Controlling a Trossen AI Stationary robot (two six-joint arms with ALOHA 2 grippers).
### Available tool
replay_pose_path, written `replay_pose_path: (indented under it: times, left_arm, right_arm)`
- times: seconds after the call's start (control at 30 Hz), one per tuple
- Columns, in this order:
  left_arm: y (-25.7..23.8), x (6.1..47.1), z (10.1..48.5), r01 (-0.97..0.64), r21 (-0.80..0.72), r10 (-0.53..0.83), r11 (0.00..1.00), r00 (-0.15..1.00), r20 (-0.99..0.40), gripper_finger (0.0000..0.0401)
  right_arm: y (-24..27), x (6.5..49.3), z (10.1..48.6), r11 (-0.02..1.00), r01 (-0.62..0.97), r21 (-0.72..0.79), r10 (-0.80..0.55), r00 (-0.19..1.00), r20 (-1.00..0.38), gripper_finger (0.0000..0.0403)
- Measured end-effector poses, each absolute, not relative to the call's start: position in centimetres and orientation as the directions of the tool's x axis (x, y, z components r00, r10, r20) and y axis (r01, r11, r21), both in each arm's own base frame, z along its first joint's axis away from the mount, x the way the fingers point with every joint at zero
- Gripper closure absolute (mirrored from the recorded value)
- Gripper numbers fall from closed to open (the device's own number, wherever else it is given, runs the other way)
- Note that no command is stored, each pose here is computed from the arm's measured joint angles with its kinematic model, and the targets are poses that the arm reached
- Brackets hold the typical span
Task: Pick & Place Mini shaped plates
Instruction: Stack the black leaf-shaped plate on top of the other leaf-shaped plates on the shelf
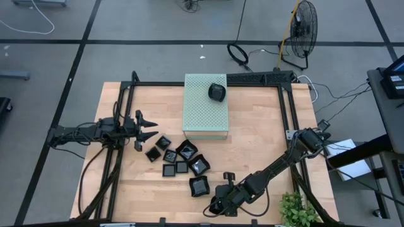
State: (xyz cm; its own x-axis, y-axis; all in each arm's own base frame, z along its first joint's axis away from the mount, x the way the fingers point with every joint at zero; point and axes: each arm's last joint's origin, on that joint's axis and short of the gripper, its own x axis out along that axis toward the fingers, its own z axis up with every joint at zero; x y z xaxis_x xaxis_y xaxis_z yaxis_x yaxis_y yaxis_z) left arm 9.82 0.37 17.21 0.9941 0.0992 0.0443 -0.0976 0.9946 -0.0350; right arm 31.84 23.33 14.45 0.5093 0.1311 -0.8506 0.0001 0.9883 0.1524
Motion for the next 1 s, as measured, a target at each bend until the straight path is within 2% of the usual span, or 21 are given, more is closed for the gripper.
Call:
replay_pose_path:
  times: [1.0]
  left_arm:
    - [0.37, 9.82, 17.19, -0.098, -0.035, 0.099, 0.995, 0.994, 0.044, 0.0226]
  right_arm:
    - [23.32, 31.84, 14.45, 0.989, -0.012, 0.144, 0.130, 0.510, -0.850, 0.0390]
